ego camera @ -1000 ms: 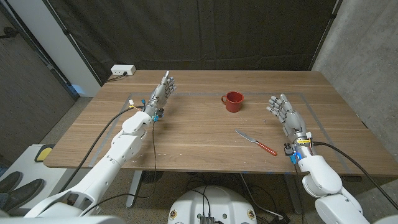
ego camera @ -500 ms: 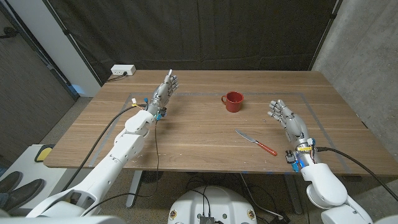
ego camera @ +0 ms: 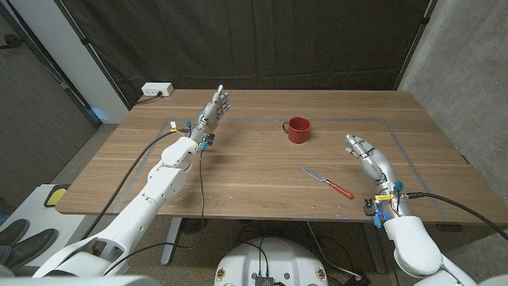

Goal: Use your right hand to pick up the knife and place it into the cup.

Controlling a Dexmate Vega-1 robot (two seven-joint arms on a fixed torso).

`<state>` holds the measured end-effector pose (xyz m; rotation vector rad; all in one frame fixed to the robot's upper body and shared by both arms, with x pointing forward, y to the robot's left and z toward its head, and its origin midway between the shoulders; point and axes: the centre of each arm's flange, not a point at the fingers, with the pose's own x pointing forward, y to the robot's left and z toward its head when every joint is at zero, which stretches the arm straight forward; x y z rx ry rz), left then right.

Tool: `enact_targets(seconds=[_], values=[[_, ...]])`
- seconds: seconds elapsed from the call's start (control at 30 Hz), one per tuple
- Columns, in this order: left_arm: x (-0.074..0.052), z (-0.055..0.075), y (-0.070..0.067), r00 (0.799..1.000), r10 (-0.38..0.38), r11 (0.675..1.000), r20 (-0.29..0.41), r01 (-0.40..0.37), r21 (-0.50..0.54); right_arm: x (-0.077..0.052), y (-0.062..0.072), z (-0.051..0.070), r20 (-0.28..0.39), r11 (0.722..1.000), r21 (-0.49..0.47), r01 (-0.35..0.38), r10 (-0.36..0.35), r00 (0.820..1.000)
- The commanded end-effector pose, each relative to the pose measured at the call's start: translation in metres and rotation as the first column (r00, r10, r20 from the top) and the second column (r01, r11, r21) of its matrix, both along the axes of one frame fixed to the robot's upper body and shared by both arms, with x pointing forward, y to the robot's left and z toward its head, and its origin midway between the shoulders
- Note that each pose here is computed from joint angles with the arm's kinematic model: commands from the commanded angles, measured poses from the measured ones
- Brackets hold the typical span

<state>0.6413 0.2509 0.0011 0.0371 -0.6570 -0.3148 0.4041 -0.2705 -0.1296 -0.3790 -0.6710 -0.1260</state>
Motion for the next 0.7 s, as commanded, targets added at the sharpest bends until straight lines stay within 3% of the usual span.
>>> enact_targets(seconds=[0.03, 0.7], values=[[-0.001, -0.001, 0.003, 1.000, 0.000, 1.000, -0.011, 0.000, 0.001, -0.016, 0.011, 0.001, -0.007, 0.973, -0.138, 0.183, -0.186, 0.983], [0.000, 0.004, 0.001, 1.000, -0.007, 1.000, -0.008, 0.007, 0.015, -0.030, 0.022, 0.011, -0.031, 0.897, -0.278, 0.344, -0.366, 0.930]])
